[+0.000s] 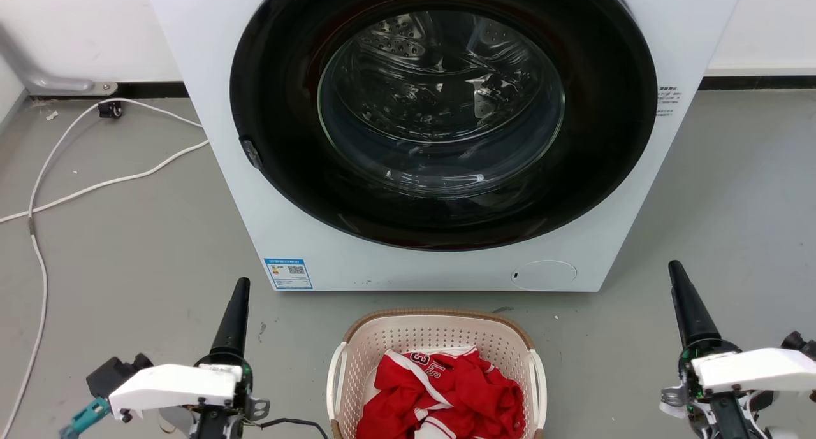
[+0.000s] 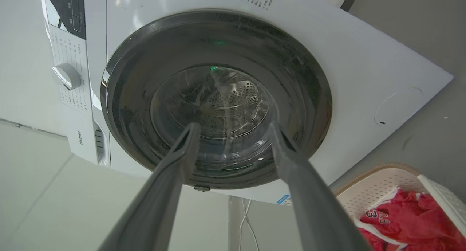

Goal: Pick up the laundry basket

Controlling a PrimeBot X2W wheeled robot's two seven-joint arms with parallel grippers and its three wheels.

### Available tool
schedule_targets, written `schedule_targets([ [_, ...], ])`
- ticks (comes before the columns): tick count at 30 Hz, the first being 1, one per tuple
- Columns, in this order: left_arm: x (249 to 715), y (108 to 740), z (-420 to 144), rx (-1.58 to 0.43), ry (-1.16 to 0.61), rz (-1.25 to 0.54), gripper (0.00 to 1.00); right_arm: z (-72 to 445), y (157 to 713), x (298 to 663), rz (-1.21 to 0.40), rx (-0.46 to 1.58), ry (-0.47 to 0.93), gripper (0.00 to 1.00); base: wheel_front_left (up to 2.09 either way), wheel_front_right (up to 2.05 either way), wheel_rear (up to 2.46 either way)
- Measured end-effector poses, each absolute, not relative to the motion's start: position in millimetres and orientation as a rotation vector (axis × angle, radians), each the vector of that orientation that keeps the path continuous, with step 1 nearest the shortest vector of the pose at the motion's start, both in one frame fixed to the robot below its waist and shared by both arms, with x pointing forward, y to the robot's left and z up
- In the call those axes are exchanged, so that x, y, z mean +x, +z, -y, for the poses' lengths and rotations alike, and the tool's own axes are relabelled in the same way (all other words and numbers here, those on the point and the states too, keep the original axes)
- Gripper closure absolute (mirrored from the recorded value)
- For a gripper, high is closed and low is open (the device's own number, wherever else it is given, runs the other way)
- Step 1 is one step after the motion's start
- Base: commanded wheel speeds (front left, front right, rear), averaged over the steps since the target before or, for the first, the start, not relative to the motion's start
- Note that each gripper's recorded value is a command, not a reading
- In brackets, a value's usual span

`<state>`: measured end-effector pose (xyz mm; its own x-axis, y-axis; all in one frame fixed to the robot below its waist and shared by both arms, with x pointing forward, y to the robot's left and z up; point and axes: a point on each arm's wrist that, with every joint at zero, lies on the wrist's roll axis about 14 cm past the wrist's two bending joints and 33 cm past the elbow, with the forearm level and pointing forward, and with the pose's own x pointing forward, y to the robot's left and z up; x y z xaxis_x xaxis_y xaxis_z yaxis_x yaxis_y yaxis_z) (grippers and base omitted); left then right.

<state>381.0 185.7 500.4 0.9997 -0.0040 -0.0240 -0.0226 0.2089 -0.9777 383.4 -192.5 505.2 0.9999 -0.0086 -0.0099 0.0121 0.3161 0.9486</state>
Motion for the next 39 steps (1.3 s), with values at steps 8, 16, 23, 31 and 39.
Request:
schedule_targets([
  [8,381.4,507.2,-180.8,-1.116,-0.015,-0.013,0.0,183.9,512.3,383.8,0.002,0.981,0.023,0.0,0.0,0.0,0.0],
  [16,381.0,512.2,-175.3,-0.93,-0.036,-0.001,0.0,179.1,515.0,383.0,0.009,0.815,0.041,0.0,0.0,0.0,0.0],
  [23,379.7,511.6,-170.4,-0.803,-0.043,-0.002,0.0,176.0,515.3,382.0,0.007,0.697,0.053,0.0,0.0,0.0,0.0],
  [31,378.9,511.8,-164.5,-0.674,-0.056,0.001,0.0,172.3,517.0,381.4,0.01,0.565,0.07,0.0,0.0,0.0,0.0],
  [39,378.1,510.2,-160.8,-0.563,-0.067,0.0,0.0,167.5,517.1,381.1,0.008,0.447,0.088,0.0,0.0,0.0,0.0],
])
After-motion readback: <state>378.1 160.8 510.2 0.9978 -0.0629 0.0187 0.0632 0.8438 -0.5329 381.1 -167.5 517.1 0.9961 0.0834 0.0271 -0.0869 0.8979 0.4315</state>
